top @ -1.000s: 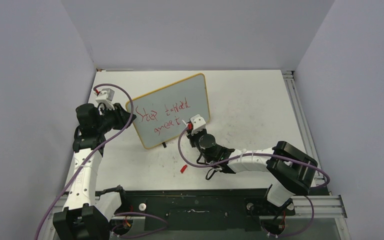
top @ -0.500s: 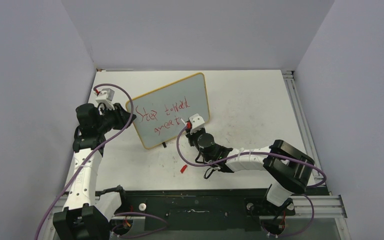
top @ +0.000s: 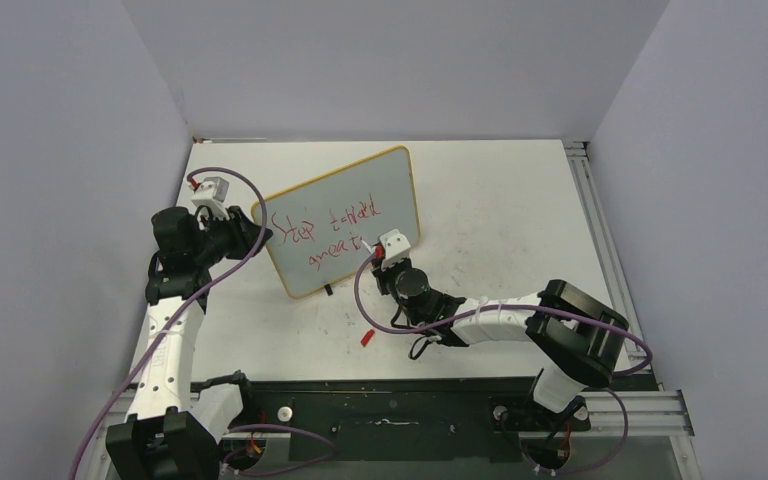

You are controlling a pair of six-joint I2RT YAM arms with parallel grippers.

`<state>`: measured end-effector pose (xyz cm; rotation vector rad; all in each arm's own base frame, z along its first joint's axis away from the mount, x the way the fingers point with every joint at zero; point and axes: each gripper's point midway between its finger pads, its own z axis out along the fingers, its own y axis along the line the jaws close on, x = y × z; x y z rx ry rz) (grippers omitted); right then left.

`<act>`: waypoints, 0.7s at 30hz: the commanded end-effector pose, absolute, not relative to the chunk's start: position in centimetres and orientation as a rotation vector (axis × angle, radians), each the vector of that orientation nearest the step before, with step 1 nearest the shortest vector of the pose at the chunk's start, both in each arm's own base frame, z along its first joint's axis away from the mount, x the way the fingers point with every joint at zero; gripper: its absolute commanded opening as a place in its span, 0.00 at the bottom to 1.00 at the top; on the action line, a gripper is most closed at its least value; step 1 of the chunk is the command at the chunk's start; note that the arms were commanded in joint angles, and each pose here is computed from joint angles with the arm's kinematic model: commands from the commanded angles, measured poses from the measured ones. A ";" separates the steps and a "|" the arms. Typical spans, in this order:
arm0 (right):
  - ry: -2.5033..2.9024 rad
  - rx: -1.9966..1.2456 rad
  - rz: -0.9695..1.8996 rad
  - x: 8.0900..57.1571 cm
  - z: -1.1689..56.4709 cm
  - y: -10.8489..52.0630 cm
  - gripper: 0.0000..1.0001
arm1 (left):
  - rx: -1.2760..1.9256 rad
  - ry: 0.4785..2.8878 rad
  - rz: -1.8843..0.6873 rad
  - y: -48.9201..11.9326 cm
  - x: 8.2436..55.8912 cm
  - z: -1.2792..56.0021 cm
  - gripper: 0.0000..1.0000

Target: Write a sentence on the whiteboard

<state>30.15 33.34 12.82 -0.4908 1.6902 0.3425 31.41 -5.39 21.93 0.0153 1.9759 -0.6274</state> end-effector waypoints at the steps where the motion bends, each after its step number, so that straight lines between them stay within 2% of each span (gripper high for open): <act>1: 1.685 -0.459 0.352 30.2 13.0 33.5 0.05 | 0.035 1.931 -0.618 -5.3 31.7 23.1 0.29; 21: 1.586 -0.417 0.362 30.8 17.7 33.6 0.05 | 0.033 1.929 -0.615 -5.2 31.8 23.2 0.29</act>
